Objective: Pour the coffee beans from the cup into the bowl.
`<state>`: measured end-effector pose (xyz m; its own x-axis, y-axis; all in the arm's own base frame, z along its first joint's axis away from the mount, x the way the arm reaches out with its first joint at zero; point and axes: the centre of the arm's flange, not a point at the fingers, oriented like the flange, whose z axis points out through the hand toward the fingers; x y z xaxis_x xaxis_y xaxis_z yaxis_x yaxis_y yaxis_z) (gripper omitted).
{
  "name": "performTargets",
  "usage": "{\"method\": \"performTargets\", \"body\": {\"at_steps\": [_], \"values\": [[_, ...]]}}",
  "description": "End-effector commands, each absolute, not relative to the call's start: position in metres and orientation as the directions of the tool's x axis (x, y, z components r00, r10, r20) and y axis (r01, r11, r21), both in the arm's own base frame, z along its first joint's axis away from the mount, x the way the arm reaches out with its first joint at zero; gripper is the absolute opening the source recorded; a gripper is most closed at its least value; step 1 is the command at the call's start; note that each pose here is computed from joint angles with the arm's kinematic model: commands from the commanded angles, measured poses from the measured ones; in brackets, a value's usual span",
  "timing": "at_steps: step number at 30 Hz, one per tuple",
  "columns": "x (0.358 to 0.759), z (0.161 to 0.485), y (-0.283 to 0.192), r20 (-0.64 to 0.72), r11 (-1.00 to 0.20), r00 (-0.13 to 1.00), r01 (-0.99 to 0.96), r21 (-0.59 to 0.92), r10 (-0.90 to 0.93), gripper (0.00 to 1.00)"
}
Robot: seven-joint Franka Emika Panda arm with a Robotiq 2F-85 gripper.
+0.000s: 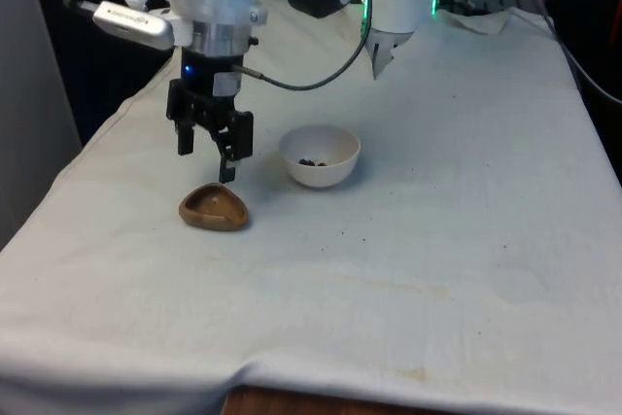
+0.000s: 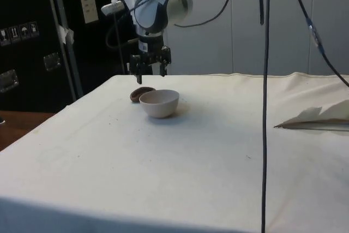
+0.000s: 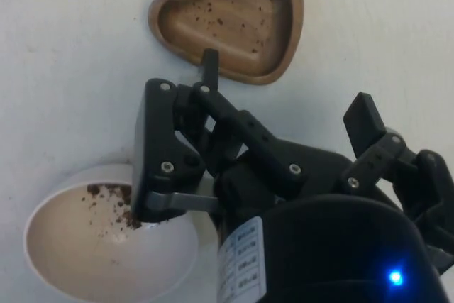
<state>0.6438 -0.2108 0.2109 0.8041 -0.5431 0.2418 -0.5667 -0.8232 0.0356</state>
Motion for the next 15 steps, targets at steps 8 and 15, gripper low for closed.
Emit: {"method": "performTargets", "body": {"at_steps": [8,15], "values": [[0.632,0.238,-0.210,0.229,-0.826,0.807,-0.563,0.018,-0.544,1.00],[0.625,0.253,-0.209,0.222,-0.828,0.809,-0.561,0.013,-0.544,1.00]]}}
